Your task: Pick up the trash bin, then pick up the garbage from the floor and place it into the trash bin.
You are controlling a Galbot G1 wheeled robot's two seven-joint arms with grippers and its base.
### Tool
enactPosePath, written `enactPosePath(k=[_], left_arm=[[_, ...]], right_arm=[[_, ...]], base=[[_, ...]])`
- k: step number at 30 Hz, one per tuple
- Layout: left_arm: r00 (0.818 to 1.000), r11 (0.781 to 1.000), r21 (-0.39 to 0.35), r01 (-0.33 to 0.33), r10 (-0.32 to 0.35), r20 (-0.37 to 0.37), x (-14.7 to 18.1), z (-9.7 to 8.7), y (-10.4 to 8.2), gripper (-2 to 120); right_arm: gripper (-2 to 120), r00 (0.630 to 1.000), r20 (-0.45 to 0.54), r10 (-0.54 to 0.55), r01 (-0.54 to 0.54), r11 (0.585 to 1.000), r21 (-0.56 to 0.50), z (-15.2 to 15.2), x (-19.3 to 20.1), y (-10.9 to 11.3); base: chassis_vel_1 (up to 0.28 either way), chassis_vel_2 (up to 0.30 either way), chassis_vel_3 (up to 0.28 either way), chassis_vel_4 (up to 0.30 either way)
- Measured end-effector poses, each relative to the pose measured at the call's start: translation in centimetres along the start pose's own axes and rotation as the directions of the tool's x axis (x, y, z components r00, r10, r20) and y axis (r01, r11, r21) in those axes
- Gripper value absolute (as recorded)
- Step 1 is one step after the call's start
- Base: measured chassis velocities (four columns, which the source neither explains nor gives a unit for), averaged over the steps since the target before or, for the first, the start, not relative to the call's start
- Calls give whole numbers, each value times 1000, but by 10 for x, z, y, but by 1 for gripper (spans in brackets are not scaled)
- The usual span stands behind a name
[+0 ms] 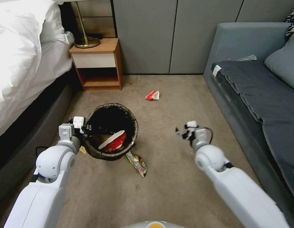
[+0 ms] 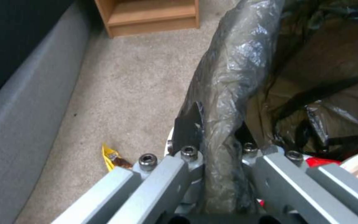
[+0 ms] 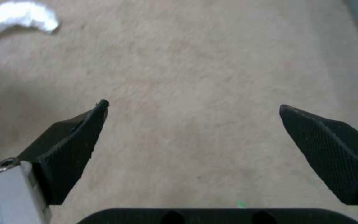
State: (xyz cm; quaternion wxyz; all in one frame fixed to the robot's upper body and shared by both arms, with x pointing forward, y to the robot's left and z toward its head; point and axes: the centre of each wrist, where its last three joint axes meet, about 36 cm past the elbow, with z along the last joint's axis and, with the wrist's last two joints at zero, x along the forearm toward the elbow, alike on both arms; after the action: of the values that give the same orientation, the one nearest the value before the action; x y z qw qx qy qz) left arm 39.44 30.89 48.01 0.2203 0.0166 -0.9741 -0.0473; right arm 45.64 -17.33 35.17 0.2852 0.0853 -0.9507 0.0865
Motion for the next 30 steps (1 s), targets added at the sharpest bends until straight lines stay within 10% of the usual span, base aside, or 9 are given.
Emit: enactPosePath(k=[17,30], left_arm=[[1000,1000,5,0,0,-17,-3,6,-4,0],[1000,1000,10,0,0,-26,-6,9,-4,0]], right_arm=[[100,980,-109,-167,177,979,97,4,-52,111],[100,965,-189,-180,209,967,147,18,-87,156]], base=[[0,0,0,0],[0,0,0,0]])
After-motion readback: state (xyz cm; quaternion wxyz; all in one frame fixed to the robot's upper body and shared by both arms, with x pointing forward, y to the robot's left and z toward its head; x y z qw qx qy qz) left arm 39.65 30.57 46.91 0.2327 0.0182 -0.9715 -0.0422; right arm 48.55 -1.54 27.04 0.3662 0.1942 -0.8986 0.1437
